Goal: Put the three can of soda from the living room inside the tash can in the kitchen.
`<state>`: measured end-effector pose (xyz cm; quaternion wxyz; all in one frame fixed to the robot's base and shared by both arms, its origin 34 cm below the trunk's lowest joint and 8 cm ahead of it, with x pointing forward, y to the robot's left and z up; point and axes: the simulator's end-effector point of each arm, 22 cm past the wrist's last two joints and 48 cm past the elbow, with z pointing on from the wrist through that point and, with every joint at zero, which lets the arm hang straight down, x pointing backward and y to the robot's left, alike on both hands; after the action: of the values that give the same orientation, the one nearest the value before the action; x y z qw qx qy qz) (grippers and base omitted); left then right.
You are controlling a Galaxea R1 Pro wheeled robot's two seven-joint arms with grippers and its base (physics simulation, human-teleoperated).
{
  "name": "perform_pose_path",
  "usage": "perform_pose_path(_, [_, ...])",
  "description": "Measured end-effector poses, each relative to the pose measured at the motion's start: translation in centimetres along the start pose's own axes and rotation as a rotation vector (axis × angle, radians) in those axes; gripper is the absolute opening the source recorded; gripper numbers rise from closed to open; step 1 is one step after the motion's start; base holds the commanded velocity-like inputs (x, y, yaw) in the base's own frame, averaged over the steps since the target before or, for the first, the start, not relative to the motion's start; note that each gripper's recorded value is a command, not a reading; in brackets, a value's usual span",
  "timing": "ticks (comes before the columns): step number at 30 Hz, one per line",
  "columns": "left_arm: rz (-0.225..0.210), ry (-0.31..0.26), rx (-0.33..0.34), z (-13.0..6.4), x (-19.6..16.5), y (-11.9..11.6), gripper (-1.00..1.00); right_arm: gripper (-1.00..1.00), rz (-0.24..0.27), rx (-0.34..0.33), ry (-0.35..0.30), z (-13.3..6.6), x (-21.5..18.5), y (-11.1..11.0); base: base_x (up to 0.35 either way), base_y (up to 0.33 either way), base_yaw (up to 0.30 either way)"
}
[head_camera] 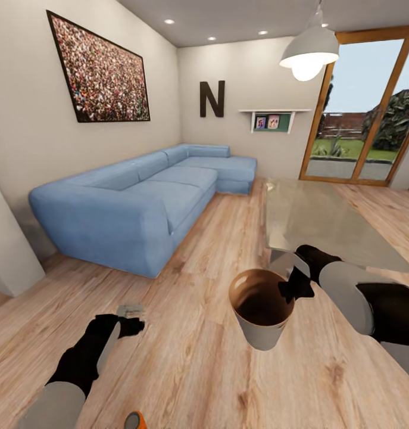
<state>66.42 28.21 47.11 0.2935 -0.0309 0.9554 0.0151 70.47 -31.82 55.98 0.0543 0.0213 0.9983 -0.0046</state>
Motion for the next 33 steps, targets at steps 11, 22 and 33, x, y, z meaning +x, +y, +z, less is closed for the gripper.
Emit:
perform_pose_path(11, [-0.014,0.130,-0.056,5.4,1.5,1.5,1.00,-1.00,-0.017,0.008,-0.046,-0.1,-2.2,0.5,0.000,0.000,0.000])
perform_pose_path(22, [0.006,0.301,-0.052,7.2,7.3,0.9,1.00,-1.00,-0.014,0.029,-0.061,1.6,-2.7,-0.6,0.000,0.000,0.000])
perform_pose_path(33, [0.011,0.358,-0.043,9.2,10.9,0.5,1.00,-1.00,-0.025,0.048,-0.063,4.0,-2.5,-0.9,0.000,0.000,0.000])
